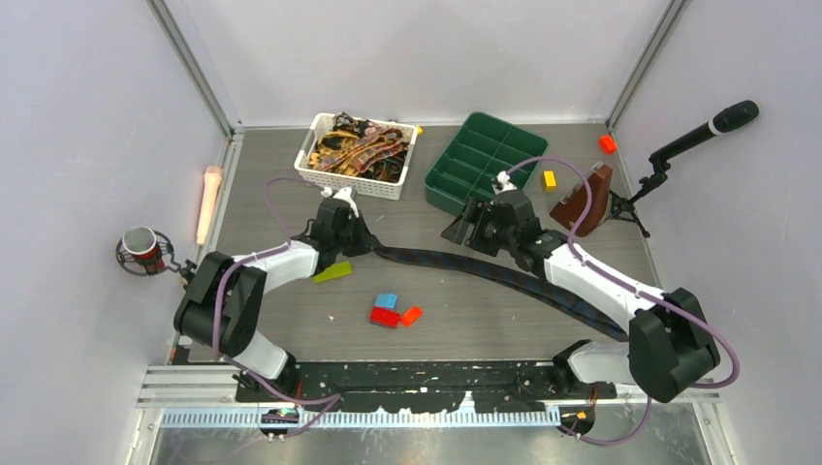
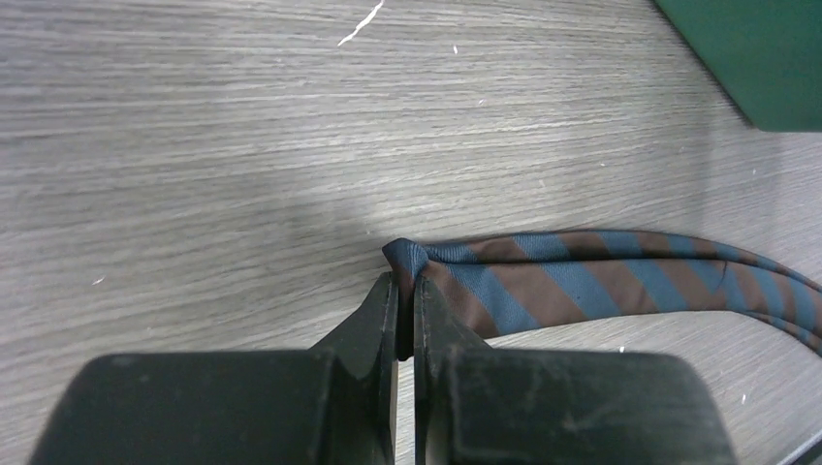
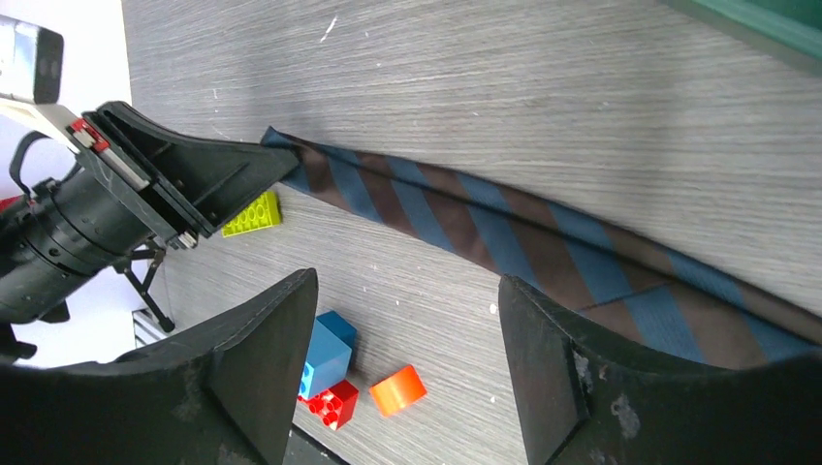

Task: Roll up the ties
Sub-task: Roll the tie at the center of the board.

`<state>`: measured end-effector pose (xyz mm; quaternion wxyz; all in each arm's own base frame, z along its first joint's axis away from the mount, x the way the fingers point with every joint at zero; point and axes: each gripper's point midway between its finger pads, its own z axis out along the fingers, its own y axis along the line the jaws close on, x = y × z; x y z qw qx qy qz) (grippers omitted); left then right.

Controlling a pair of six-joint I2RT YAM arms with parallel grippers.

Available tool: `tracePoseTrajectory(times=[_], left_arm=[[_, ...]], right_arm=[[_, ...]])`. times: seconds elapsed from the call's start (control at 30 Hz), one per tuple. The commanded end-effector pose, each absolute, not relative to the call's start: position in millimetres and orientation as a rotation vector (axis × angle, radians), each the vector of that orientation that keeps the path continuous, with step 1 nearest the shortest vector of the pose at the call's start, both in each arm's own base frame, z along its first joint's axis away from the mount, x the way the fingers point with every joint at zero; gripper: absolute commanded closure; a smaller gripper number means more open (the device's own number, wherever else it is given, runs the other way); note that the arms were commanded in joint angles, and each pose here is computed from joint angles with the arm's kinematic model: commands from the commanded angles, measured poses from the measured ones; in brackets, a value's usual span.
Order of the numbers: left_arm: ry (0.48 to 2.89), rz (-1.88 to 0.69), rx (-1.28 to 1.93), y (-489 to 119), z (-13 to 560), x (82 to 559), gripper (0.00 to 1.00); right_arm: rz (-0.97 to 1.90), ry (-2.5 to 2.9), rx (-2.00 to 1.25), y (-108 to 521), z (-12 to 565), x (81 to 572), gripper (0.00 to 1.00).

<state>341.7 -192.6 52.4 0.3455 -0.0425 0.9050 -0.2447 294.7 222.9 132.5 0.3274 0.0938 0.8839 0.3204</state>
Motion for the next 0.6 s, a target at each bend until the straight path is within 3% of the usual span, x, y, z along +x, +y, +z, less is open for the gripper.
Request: tracePoseTrajectory(times=[0.0,0.23,0.37,0.5,0.57], left_arm=[[2.270,-0.585,-0.172,-183,65,348,1.00],[2.204,-0.609,-0.154,-185,75,353,1.00],[2.190,-0.605,-0.135,-186,79,356,1.00],[2.173,-0.601,-0.113,-187,80,359,1.00],[2.169,-0.600,-0.108,-187,77,360,0.95]], right_arm=[[0.899,2.197,0.164,247,164,316,0.28],[0.941,2.202,0.067,285,161,326,0.43],[0.993,2.201,0.032,307,156,330,0.62],[1.084,2.236,-0.052,336,145,323,0.72],[1.109,2.249,-0.076,347,138,321,0.80]])
